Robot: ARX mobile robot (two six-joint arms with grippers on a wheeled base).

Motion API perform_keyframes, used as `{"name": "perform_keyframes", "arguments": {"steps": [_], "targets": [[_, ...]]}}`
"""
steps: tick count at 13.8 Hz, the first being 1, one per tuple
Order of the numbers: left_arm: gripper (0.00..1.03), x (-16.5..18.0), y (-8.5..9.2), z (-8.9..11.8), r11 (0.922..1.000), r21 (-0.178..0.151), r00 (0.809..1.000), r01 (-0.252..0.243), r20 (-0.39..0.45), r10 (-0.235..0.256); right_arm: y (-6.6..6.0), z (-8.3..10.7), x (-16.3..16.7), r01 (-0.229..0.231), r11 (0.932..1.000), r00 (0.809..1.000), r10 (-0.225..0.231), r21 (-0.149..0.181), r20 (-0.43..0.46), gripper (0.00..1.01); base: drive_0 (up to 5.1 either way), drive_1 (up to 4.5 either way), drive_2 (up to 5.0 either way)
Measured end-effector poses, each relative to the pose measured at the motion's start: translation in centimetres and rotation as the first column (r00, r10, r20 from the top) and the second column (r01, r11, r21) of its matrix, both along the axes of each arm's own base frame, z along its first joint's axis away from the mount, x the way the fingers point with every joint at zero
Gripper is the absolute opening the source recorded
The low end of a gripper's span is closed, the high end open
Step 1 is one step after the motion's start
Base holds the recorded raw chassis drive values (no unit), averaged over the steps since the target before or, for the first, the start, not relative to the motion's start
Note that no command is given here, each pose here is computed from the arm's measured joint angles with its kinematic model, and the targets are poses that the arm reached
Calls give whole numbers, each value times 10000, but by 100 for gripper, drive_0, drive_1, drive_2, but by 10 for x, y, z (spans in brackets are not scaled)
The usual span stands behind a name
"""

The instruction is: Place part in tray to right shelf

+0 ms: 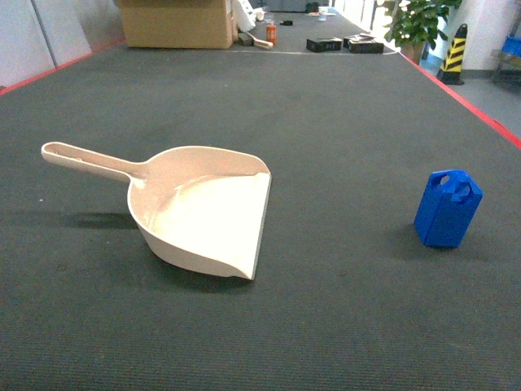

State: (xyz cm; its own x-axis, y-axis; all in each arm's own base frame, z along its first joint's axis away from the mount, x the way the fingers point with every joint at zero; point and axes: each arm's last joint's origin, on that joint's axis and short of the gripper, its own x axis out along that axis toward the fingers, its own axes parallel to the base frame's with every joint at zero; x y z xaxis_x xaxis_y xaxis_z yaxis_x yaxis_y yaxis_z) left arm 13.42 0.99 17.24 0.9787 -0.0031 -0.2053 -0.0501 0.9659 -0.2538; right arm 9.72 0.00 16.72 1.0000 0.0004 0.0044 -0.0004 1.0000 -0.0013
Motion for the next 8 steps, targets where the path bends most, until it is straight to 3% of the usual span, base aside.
{"name": "perform_keyframes", "arguments": {"steps": [1, 3, 5, 6, 7, 8], "targets": [[98, 17, 4, 4, 9962, -865, 9999, -115, -84, 109, 0, 0, 0, 0, 10000, 10000, 0, 0, 0, 98, 0, 0, 0], [98, 60, 6, 3, 9735, -2286, 9988, -123, -494, 10, 0, 0, 0, 0, 10000, 10000, 0, 0, -4, 98, 0, 0, 0], [98, 108, 10, -3, 9372, -3472, 9965, -346, -831, 60, 0, 0, 0, 0, 10000, 10000, 0, 0, -4, 98, 0, 0, 0], [98, 133, 12, -11, 9112, -4049, 9934, -764, -1089, 348, 0, 0, 0, 0, 10000, 10000, 0, 0, 0, 98, 0, 0, 0], [98, 143, 12, -26, 9045, -4005, 9832, -1469, -1589, 893, 0, 0, 0, 0, 10000, 10000, 0, 0, -4, 98, 0, 0, 0], [98, 139, 12, -34, 8993, -4030, 9758, -1701, -1961, 967, 0, 0, 0, 0, 10000, 10000, 0, 0, -4, 98, 0, 0, 0]]}}
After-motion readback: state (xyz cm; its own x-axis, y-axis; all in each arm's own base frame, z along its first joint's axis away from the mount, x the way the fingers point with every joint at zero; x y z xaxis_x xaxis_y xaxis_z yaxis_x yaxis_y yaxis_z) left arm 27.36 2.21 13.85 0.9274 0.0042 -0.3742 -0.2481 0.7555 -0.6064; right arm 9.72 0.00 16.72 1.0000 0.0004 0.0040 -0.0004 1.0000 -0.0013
